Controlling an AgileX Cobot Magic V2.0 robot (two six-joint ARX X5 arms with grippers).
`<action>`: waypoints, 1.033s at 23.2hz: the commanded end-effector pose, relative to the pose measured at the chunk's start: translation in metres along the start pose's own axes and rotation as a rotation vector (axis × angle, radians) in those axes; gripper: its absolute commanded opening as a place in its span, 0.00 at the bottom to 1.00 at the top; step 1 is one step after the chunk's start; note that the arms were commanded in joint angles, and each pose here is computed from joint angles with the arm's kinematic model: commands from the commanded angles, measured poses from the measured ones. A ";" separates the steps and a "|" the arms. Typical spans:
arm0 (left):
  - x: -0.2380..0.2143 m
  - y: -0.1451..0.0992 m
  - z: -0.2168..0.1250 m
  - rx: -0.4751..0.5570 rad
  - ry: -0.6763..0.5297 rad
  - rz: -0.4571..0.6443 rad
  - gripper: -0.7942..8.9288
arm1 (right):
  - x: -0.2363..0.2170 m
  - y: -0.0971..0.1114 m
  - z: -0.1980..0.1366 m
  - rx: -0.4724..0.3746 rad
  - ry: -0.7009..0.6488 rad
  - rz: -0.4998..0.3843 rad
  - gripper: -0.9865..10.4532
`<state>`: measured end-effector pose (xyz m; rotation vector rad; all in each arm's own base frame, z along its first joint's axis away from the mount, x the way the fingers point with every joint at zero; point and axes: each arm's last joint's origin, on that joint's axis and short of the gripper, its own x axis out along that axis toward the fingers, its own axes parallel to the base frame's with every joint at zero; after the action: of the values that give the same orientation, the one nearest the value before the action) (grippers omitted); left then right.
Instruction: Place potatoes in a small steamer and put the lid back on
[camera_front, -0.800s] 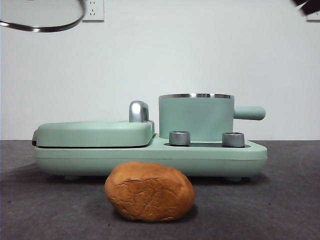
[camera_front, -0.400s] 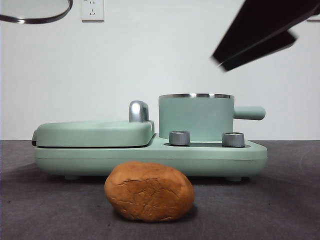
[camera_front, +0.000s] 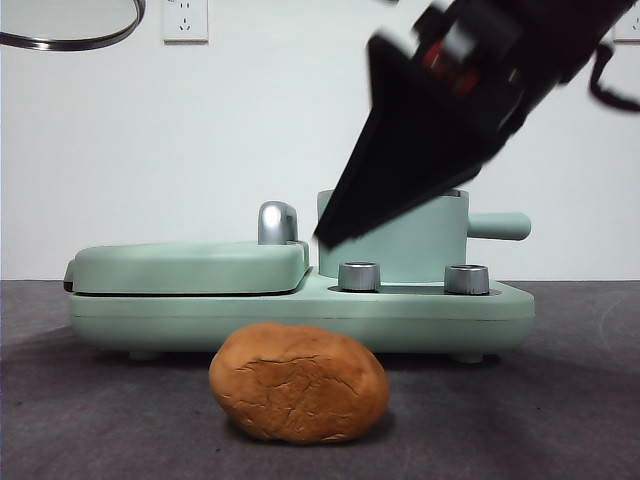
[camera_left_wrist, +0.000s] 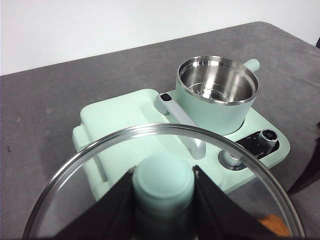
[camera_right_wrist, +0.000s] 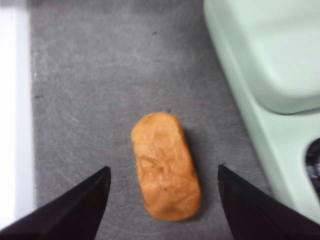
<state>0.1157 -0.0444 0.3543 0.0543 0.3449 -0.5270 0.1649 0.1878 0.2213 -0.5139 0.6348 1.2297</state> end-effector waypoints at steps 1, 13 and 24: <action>-0.003 -0.001 0.007 0.006 -0.042 0.000 0.10 | 0.013 -0.001 0.002 -0.018 0.020 0.014 0.38; -0.003 -0.001 0.007 0.005 -0.042 0.000 0.10 | 0.049 -0.005 -0.011 -0.021 0.117 0.033 0.38; -0.003 -0.001 0.007 0.005 -0.042 0.000 0.10 | 0.045 -0.005 -0.010 0.035 0.147 -0.028 0.29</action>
<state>0.1157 -0.0444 0.3543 0.0543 0.3449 -0.5270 0.1768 0.2056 0.1770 -0.6058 0.7915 1.1576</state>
